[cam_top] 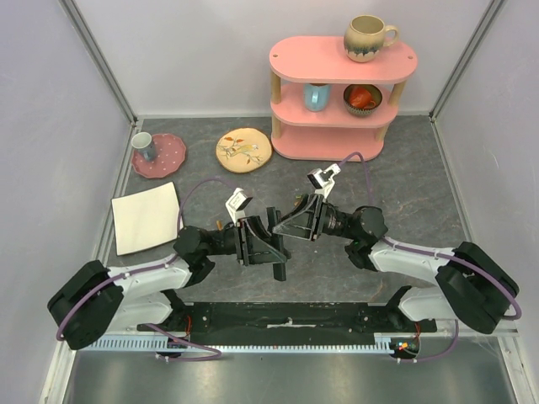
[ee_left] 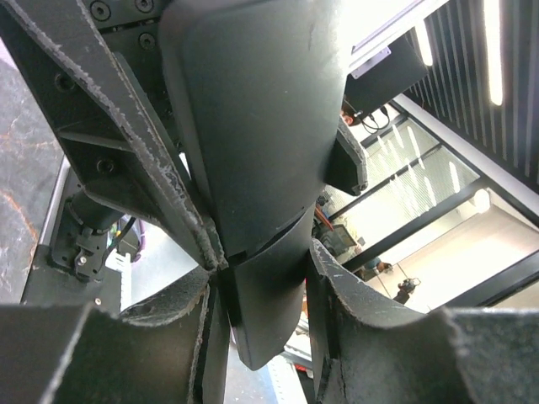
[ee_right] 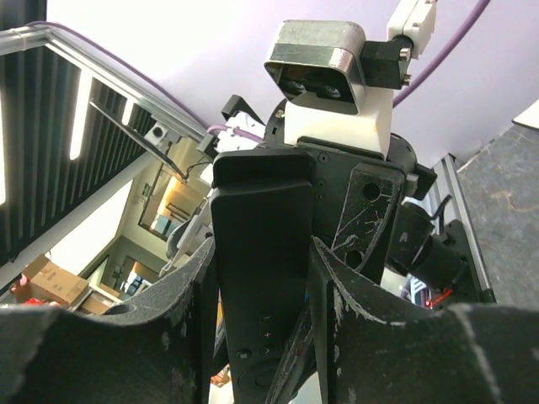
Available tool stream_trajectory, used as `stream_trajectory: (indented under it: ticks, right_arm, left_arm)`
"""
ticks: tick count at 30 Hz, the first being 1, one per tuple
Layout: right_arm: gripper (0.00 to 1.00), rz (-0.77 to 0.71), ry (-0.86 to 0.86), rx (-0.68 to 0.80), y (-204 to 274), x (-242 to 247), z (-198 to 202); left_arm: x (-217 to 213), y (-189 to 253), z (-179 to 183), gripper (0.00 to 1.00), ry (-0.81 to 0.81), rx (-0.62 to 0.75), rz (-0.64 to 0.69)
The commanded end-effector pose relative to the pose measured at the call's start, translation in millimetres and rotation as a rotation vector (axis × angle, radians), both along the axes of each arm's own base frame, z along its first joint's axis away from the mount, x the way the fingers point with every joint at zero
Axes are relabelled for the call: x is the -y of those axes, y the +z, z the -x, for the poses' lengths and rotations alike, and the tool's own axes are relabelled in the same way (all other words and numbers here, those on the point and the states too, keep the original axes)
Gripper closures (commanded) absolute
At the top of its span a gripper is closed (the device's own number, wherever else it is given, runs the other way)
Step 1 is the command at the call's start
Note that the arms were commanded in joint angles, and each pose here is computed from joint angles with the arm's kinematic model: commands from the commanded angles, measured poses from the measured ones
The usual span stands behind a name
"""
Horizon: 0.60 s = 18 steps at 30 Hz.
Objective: Load the batteries into the remote control
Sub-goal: Adjust the remote control.
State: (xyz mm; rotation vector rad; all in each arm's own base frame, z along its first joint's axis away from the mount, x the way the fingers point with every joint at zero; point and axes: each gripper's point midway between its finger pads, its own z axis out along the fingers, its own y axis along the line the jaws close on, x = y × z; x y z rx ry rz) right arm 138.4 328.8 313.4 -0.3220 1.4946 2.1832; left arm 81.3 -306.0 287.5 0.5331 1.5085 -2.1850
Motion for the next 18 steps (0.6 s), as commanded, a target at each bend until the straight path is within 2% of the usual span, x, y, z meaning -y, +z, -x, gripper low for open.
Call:
stream_trajectory:
  ticks: [1, 10, 18]
  right_arm:
    - [0.79, -0.217, 0.010, 0.268, 41, 29, 29]
    - [0.77, -0.115, 0.010, 0.243, 2, 19, 17]
    - [0.62, -0.085, -0.012, 0.223, -10, 20, -4]
  left_arm:
    - [-26, 41, 14, 0.98, 0.045, 0.228, 0.245]
    - [-26, 14, -5, 0.98, 0.078, 0.152, 0.165]
    - [-29, 3, -21, 0.98, 0.106, 0.128, 0.123]
